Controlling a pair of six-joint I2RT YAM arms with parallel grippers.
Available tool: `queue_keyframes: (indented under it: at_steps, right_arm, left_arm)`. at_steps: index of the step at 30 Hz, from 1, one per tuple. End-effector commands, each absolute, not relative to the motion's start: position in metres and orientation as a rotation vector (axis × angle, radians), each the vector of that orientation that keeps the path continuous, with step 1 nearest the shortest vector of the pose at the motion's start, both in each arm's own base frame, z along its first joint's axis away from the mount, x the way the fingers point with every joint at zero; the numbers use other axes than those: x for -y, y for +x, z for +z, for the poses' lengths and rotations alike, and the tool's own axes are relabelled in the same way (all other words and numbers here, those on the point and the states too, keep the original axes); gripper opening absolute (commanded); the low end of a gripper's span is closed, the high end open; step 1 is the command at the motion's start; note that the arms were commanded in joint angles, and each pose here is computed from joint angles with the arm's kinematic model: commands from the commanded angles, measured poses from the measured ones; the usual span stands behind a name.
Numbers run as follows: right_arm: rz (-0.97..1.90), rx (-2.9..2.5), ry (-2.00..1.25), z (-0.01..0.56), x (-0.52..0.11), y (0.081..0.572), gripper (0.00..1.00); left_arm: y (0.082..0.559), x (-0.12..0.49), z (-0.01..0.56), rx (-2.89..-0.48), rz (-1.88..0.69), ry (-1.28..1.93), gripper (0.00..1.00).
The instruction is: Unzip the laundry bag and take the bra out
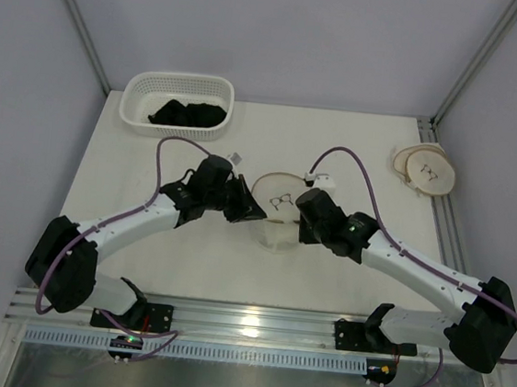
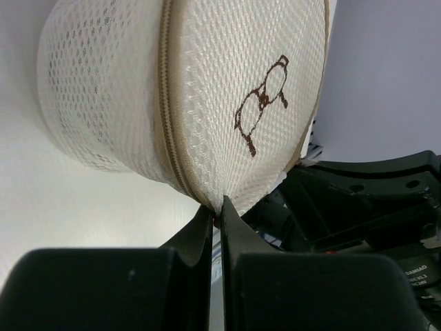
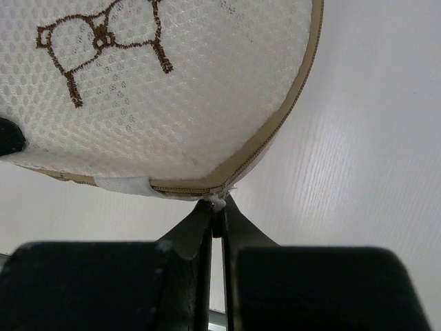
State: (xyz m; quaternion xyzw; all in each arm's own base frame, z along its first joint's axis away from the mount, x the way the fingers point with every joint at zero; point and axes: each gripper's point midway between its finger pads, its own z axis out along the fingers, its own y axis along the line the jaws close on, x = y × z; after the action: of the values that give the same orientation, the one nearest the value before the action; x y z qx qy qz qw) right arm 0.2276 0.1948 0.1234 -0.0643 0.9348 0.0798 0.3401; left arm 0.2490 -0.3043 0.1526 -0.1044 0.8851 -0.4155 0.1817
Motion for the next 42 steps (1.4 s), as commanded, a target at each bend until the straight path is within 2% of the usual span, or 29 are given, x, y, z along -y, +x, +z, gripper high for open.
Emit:
queue_keyframes:
  at_steps: [1,6,15,16,18,23,30,33,42]
  right_arm:
    - [-0.183,-2.429,-0.099,0.123,-0.13,0.23,0.04]
    - [-0.148,-2.445,-0.136,0.117,-0.135,0.227,0.04]
    - [-0.175,-2.51,-0.173,0.112,-0.127,0.213,0.05]
    - [-0.159,-2.514,-0.184,0.112,-0.129,0.212,0.14]
    - [-0.07,-2.534,-0.218,0.109,-0.141,0.208,0.42]
    - [0.191,-2.534,-0.298,0.109,-0.177,0.202,0.59]
    - [0.647,-2.431,-0.412,0.138,-0.245,0.19,0.6]
    - [0.64,-2.41,-0.434,0.141,-0.251,0.194,0.6]
    - [0.283,-2.441,-0.408,0.107,-0.234,0.236,0.6]
  left_arm:
    - [0.258,0.254,0.142,-2.562,-0.906,-0.231,0.0]
    - [0.275,0.249,0.143,-2.583,-0.949,-0.2,0.0]
    - [0.295,0.236,0.139,-2.628,-0.85,-0.108,0.0]
    - [0.297,0.233,0.14,-2.625,-0.854,-0.121,0.0]
    - [0.297,0.236,0.144,-2.615,-0.892,-0.116,0.0]
    - [0.292,0.25,0.146,-2.607,-1.024,-0.155,0.0]
    - [0.291,0.258,0.147,-2.566,-1.127,-0.198,0.0]
    - [0.289,0.259,0.148,-2.563,-1.144,-0.197,0.0]
    - [0.288,0.259,0.151,-2.569,-1.135,-0.162,0.0]
